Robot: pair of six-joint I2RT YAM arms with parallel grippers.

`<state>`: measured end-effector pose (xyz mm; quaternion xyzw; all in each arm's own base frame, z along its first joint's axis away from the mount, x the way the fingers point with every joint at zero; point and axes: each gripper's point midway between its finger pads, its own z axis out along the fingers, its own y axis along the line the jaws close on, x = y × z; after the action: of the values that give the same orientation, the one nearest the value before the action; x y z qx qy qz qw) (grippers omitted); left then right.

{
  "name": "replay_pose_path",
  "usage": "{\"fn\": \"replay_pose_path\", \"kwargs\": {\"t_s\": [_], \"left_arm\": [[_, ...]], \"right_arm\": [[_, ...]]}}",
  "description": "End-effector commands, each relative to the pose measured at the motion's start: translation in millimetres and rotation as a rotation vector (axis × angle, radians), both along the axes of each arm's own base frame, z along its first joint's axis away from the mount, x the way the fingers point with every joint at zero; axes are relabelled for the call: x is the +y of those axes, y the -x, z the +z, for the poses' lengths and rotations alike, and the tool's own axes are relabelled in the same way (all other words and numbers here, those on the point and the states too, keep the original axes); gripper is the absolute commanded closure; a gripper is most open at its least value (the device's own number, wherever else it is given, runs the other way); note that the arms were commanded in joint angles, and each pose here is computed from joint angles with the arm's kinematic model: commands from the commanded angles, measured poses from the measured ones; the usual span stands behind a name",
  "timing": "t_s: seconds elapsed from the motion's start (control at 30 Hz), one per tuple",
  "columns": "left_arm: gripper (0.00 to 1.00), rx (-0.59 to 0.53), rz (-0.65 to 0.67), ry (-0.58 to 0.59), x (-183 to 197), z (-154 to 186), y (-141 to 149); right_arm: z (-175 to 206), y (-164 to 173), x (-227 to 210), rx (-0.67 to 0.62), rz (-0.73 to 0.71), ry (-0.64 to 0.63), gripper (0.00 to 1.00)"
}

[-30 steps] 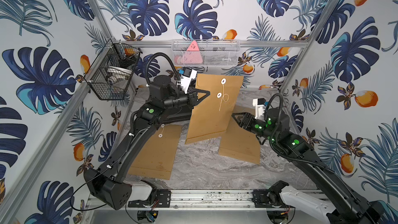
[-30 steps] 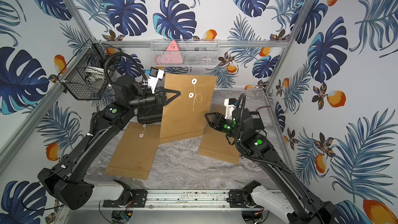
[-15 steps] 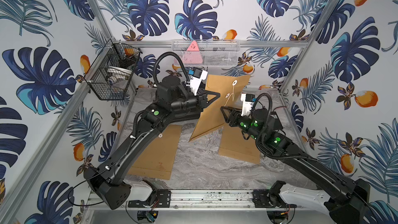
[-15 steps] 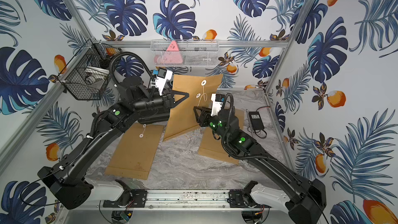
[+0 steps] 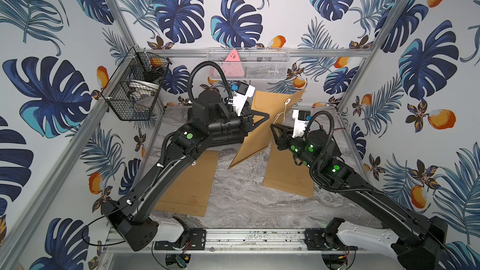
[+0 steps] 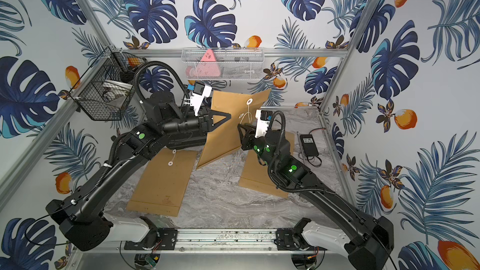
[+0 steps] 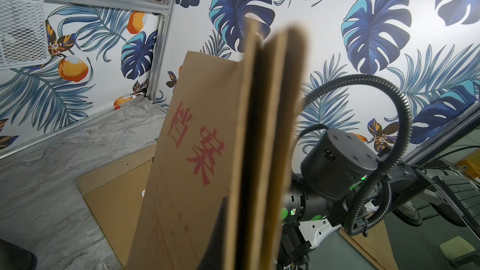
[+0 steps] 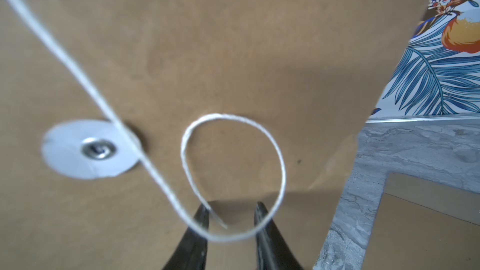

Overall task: Close the mouth of the file bag
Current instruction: Close the file bag.

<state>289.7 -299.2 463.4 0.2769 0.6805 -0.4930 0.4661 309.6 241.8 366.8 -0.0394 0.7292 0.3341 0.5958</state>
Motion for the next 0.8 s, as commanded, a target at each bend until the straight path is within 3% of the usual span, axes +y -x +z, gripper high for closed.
{"fn": "replay_pose_path", "kwargs": {"t_s": [0.0, 0.2, 0.4, 0.77], "left_arm": [[1.0, -0.033, -0.014, 0.005, 0.2, 7.5, 4.3], [1.0, -0.032, -0.015, 0.001, 0.0, 6.7, 5.0], [1.0, -0.047, 0.029, -0.037, 5.7, 6.8, 0.4], [1.0, -0.088, 0.111, -0.099, 13.3, -0.2, -17.7]], "right_arm": [[16.2, 0.0, 2.0, -0.066, 0.007, -0.012, 0.73], [13.0, 0.4, 2.0, -0.07, 0.011, 0.015, 0.83], [3.5, 5.4, 3.1, -0.057, 0.036, 0.032, 1.0], [-17.5, 38.0, 15.9, 0.031, 0.184, -0.025, 1.0]]}}
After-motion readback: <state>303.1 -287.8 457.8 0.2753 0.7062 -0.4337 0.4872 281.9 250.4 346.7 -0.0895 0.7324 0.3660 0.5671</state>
